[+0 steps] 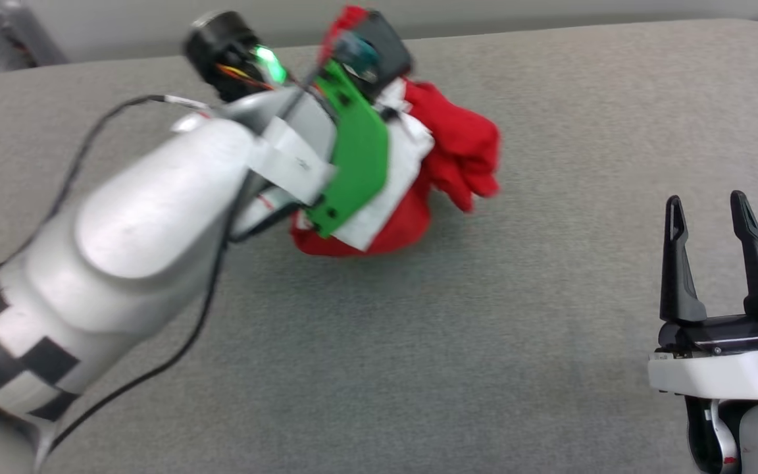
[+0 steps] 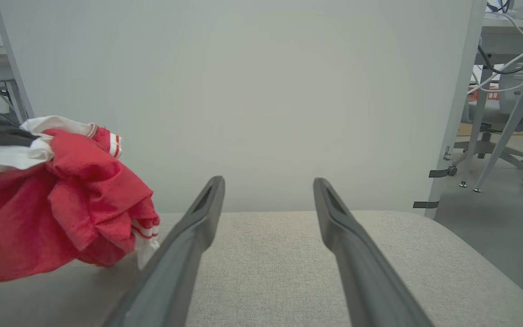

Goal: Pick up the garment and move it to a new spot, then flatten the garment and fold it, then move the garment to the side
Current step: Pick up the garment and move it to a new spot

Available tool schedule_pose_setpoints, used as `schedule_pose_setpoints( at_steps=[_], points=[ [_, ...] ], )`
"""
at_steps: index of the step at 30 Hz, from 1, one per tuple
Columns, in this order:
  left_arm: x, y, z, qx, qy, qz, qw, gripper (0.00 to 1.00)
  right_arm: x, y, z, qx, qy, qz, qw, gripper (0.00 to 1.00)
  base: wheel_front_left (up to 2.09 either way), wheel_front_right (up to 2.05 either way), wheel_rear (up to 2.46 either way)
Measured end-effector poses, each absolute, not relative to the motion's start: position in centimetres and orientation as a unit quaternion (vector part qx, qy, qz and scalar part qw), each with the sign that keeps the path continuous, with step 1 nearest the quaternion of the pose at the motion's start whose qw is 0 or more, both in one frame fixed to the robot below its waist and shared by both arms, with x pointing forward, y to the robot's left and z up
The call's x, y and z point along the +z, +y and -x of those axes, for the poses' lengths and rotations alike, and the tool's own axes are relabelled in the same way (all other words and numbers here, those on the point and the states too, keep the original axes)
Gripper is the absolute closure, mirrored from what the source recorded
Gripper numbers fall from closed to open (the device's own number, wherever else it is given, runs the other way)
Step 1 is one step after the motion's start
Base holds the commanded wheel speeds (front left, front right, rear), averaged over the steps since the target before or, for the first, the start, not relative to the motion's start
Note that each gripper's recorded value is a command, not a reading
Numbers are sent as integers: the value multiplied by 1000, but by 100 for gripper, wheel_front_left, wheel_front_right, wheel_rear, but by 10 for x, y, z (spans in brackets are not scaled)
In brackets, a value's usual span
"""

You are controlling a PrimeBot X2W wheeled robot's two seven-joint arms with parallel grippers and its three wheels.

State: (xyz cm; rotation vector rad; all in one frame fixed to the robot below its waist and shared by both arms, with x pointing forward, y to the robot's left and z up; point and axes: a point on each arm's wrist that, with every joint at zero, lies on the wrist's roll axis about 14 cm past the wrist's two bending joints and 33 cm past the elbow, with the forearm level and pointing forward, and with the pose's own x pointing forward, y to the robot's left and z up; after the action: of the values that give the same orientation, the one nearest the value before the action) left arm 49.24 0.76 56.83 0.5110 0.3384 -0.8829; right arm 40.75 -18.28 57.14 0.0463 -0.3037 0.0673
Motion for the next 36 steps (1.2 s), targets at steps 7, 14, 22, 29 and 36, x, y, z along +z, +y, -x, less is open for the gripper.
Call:
schedule_pose_setpoints(
  at_steps=[7, 14, 22, 29, 36],
  points=[
    [548, -85, -443, -546, 143, -253, 786, 100, 579, -216, -386, -16, -157, -14, 987, 0, 0, 0, 0],
    [506, -95, -424, -563, 196, -247, 764, 100, 581, -230, -377, -37, -157, -10, 987, 0, 0, 0, 0],
    [417, -6, -435, -477, 326, -252, 776, 100, 575, -226, -383, -31, -149, -12, 988, 0, 0, 0, 0],
    [395, 58, -455, -402, 359, -266, 799, 100, 572, -221, -386, -23, -146, -14, 989, 0, 0, 0, 0],
    [414, 62, -468, -373, 294, -206, 856, 0, 572, -211, -385, -10, -147, -19, 989, 0, 0, 0, 0]
  ],
)
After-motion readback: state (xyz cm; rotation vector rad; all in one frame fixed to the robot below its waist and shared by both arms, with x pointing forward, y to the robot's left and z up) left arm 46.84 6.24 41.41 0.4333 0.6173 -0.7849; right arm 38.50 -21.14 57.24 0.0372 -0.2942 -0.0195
